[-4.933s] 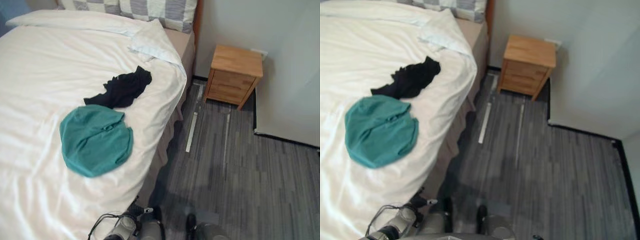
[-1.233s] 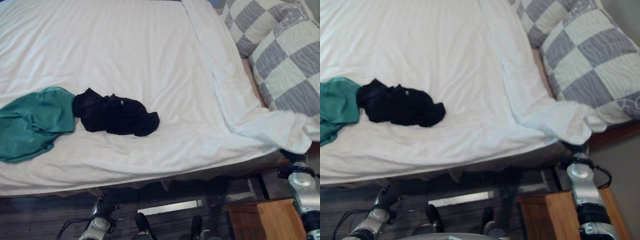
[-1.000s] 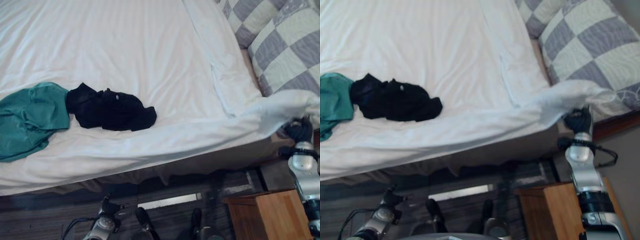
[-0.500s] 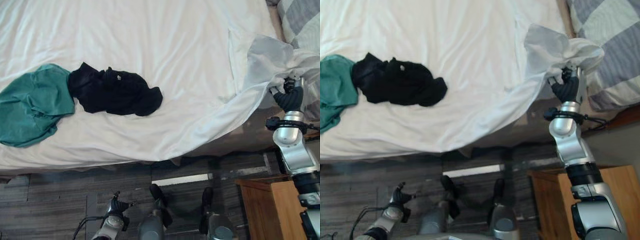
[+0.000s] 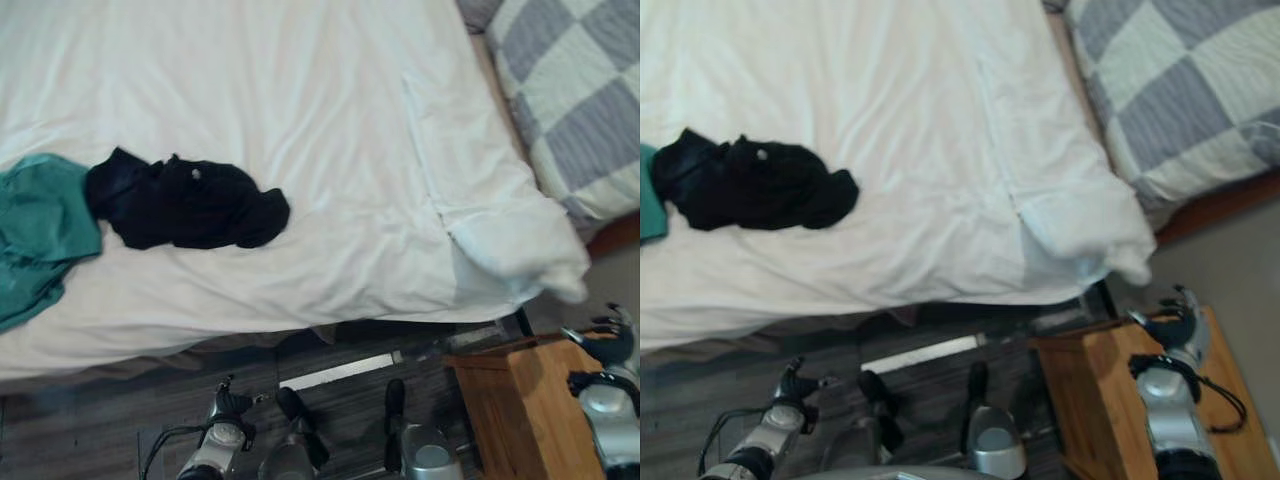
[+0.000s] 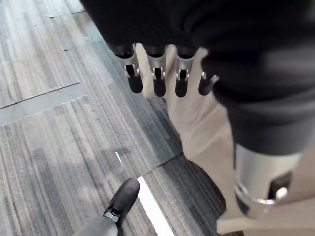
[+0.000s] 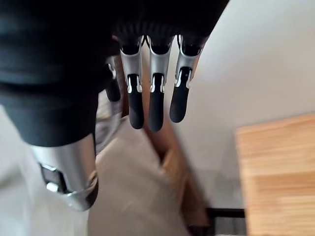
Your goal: Tidy up the quilt and then pick up the clothes from the bed and put them into the laundry hamper.
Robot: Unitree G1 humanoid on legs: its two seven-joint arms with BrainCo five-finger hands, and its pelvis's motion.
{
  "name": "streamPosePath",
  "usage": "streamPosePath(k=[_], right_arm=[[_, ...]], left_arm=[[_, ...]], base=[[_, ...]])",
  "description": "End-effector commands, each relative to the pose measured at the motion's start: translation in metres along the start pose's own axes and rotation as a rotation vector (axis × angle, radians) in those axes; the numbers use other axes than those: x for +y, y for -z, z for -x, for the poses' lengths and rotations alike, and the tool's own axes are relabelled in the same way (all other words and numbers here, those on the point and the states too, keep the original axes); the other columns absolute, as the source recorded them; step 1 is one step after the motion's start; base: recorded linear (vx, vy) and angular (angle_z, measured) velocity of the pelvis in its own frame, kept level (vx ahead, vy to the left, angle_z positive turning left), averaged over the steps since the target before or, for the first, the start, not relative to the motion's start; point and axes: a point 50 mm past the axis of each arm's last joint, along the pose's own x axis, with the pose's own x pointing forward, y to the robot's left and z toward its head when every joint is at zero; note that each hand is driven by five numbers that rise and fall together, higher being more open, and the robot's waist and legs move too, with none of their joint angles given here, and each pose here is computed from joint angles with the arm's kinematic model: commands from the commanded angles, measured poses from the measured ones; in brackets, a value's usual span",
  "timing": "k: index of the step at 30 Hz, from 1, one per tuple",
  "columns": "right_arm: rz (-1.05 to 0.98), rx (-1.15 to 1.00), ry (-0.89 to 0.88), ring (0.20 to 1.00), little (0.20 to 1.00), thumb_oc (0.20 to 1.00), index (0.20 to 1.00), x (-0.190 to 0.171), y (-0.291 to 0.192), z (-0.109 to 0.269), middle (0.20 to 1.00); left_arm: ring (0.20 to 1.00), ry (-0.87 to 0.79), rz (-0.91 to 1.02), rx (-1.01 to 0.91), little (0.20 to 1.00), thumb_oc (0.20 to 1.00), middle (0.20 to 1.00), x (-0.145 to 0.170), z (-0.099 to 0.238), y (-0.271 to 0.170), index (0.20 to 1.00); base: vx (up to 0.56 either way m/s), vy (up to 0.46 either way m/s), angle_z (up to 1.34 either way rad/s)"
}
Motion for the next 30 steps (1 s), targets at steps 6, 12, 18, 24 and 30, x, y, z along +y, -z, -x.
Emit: streamPosePath(k=[6,12,18,24,30], right_arm=[[0.003,-0.094,0.313,1.0,1.0,1.0,1.0,-0.079,-0.026,-0.041,1.0],[-0.283,-0.47,0.183,0.2,0.2,0.2,0.2,-0.066,-0.131,-0.051,0.2],[-0.613,-0.65,0.24,0.2,0.2,0.2,0.2,-0.067,-0.233,-0.06,0.2],[-0.767,-0.497,0.215,0.2,0.2,0.2,0.2,-0.048,-0.247,-0.079,0.2],[-0.648,-0.052,0.027,0.2,0.2,0.2,0.2,0.046,-0.121,-0.055,0.2]], left_arm=[[1.0,-0.013,-0.003,0.006,1.0,1.0,1.0,0.008,-0.003,0.0,1.0],[1.0,0.011,-0.028,-0.049,1.0,1.0,1.0,0.001,-0.006,-0.018,1.0],[1.0,0.025,0.036,-0.095,1.0,1.0,1.0,-0.012,-0.005,-0.031,1.0],[1.0,-0.005,0.194,-0.002,1.0,1.0,1.0,-0.003,-0.001,-0.004,1.0],[1.0,-0.033,0.265,0.038,1.0,1.0,1.0,-0.007,0.004,0.009,1.0]], base=[[0.01,0.051,-0.16],[-0.07,-0.016,-0.07],[-0.22,-0.046,0.12],[-0.23,-0.032,0.05],[-0.03,-0.042,0.18]])
